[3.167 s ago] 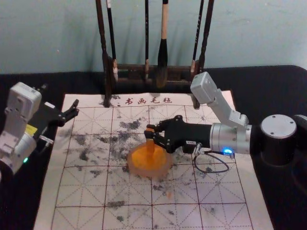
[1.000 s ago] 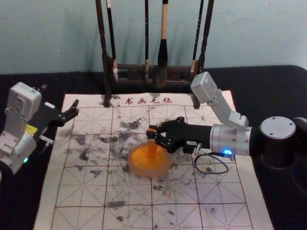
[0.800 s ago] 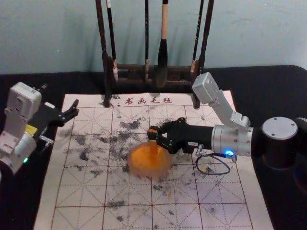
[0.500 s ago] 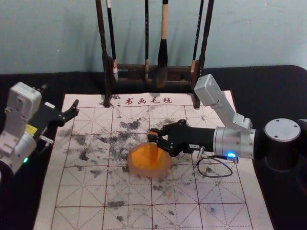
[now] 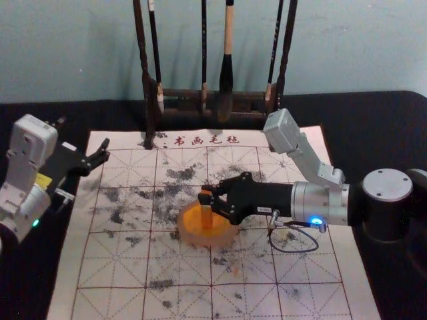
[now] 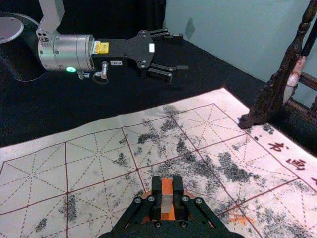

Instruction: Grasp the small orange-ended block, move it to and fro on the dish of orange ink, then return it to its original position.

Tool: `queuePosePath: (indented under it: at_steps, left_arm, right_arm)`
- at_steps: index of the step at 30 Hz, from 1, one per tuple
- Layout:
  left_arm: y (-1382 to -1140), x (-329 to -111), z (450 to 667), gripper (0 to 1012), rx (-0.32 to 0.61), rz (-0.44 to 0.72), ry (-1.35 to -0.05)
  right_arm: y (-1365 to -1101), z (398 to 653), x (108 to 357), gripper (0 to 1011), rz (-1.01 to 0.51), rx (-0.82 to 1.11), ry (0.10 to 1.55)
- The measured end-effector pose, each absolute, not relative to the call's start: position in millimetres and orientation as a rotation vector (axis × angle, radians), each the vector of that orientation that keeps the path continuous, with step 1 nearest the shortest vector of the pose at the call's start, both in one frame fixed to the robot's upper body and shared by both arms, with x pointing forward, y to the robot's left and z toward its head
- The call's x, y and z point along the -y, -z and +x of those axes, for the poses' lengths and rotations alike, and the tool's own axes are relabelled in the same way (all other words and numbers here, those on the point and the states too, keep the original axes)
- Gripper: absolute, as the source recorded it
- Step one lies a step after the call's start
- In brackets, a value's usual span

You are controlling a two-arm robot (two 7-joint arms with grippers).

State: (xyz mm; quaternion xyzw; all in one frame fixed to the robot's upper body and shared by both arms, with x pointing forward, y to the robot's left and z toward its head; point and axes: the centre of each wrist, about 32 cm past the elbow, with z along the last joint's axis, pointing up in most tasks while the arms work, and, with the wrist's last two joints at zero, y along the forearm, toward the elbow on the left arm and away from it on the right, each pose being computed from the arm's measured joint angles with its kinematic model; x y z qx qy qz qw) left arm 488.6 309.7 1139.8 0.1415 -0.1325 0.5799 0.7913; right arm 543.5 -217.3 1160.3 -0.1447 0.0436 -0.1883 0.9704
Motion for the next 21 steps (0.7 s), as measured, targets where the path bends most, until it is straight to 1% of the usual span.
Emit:
queuePosePath:
  at_steps: [21]
  left_arm:
    - [-1140, -310, 489, 1001, 0.285, 0.305, -1.248]
  right_arm:
    - [-1157, 545, 204, 129, -0.293, -0.093, 0.381]
